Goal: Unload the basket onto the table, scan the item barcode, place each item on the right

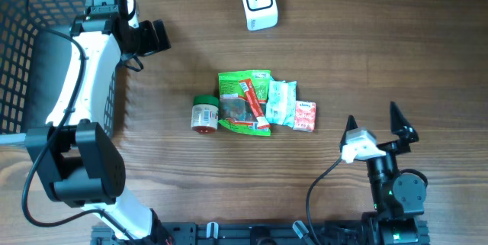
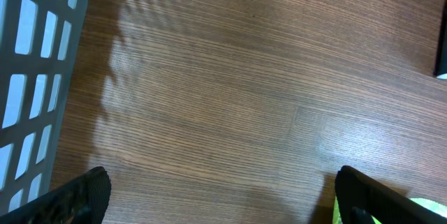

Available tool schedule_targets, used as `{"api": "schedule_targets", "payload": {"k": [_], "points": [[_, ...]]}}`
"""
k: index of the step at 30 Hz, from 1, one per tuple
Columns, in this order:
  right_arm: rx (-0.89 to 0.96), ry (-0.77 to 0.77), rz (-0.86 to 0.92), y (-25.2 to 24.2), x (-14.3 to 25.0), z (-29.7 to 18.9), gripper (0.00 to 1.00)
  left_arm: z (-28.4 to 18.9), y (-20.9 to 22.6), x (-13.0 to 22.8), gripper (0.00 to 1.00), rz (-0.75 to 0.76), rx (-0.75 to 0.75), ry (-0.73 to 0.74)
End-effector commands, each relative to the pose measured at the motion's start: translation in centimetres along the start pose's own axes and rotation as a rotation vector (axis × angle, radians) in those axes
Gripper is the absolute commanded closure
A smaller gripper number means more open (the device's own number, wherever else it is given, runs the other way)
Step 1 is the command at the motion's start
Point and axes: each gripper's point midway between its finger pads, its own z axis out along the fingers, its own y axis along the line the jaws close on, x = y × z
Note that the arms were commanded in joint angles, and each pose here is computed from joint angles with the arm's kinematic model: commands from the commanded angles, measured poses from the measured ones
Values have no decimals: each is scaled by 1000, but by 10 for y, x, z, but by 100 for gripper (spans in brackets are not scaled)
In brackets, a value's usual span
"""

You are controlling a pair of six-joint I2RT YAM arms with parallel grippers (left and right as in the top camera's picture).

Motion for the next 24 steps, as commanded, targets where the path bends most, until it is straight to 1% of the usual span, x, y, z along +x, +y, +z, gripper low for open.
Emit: {"api": "schedule_targets", "payload": {"k": [1,2,4,8,24], "points": [[-18,-39,-451,4,-5,0,0,-8,0,-6,0,-10,-1,-26],[-21,-50,-568,6,-7,0,0,-8,0,-6,0,-10,-1,-26],[-21,-69,-721,7,-9,0,0,-8,0,-6,0,-10,-1,-26],[-5,-76,-1193,8,-9,0,0,-8,0,-6,0,-10,-1,-26],[-2,-140,-1191,13,-18,-1,0,-8,0,-6,0,-10,-1,-26]]}}
